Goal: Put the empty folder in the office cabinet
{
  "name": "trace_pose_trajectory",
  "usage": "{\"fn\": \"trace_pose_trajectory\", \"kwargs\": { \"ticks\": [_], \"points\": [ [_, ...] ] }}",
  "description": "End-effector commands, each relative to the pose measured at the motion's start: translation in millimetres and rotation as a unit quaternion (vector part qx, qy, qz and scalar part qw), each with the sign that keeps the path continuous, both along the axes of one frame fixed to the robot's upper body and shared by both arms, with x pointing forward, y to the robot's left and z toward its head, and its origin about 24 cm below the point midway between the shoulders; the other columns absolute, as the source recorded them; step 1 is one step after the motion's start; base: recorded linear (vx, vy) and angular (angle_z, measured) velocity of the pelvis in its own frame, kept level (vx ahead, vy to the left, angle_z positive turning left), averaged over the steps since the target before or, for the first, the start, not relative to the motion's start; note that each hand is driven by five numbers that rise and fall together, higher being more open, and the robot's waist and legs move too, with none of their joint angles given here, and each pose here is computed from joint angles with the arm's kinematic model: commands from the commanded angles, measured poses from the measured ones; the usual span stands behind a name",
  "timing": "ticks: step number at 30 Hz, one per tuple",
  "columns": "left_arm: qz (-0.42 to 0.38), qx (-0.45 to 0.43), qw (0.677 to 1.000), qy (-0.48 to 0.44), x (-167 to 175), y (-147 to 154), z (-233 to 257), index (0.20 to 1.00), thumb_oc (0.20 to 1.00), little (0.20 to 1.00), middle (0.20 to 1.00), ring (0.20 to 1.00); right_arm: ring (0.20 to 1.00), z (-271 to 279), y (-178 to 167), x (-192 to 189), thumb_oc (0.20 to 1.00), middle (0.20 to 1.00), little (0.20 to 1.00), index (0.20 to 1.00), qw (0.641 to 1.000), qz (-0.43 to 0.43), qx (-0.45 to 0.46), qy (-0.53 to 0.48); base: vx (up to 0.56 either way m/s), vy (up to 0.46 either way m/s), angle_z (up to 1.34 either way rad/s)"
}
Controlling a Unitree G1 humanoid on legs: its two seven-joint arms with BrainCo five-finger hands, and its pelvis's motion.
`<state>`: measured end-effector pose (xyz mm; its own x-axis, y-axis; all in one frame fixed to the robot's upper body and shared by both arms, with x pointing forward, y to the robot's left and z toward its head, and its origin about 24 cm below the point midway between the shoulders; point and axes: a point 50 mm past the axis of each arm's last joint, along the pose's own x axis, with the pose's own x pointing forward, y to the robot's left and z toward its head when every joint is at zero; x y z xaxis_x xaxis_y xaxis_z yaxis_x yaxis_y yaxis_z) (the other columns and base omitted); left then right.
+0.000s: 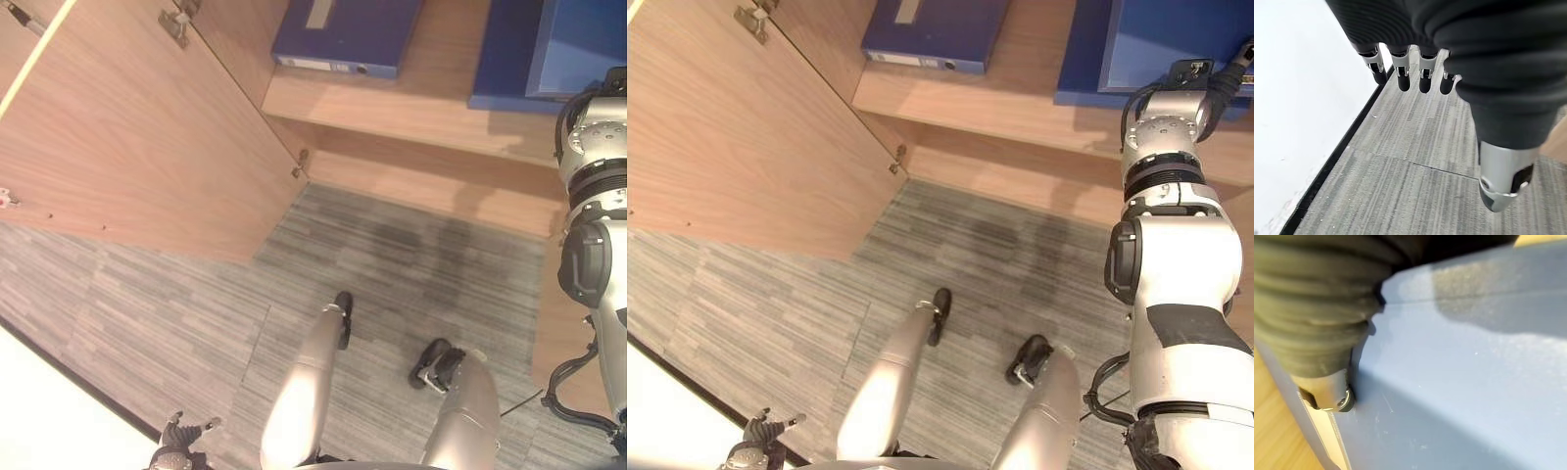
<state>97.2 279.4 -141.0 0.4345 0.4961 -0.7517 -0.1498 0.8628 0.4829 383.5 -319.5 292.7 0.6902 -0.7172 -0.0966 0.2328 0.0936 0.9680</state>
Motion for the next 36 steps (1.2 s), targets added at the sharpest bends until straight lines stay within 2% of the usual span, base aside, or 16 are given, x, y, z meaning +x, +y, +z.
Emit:
{"fn": "trace_pose_trajectory", "kwargs": {
  "ticks": [1,10,11,12,24,31,36],
  "points": [
    [0.001,0.041,0.998,0.037,-16,22,3,1.000,1.000,1.000,1.000,1.000,0.200,30,-20,-18,0.200,0.200,0.200,0.200,0.995,-0.046,-0.031,-0.084,0.00,0.000,0.00],
    [0.016,0.040,0.999,0.020,-6,27,7,1.000,1.000,1.000,1.000,1.000,0.200,30,-15,-15,0.200,0.200,0.200,0.200,0.995,-0.041,-0.030,-0.090,0.02,0.002,-0.03],
    [0.020,0.043,0.999,0.018,-4,29,9,1.000,1.000,1.000,1.000,1.000,0.369,30,-15,-15,0.369,0.369,0.369,0.369,0.995,-0.039,-0.024,-0.086,0.04,-0.004,-0.03],
    [0.022,0.044,0.999,0.016,-3,30,10,1.000,1.000,1.000,1.000,1.000,1.000,32,-14,-14,1.000,1.000,1.000,1.000,0.995,-0.037,-0.027,-0.085,0.00,0.000,0.00],
    [0.031,0.056,0.998,0.023,-7,41,13,1.000,1.000,1.000,1.000,1.000,1.000,59,-7,-17,1.000,1.000,1.000,1.000,0.988,-0.019,-0.092,-0.119,0.00,0.000,0.00],
    [0.027,0.060,0.998,0.026,-8,45,14,1.000,1.000,1.000,1.000,1.000,1.000,66,-7,-18,1.000,1.000,1.000,1.000,0.986,-0.014,-0.128,-0.107,0.00,-0.001,-0.01],
    [0.016,0.058,0.998,0.033,-6,49,16,1.000,1.000,1.000,1.000,1.000,1.000,67,-6,-15,1.000,1.000,1.000,1.000,0.975,-0.001,-0.223,-0.017,0.00,0.000,0.00]
  ]
}}
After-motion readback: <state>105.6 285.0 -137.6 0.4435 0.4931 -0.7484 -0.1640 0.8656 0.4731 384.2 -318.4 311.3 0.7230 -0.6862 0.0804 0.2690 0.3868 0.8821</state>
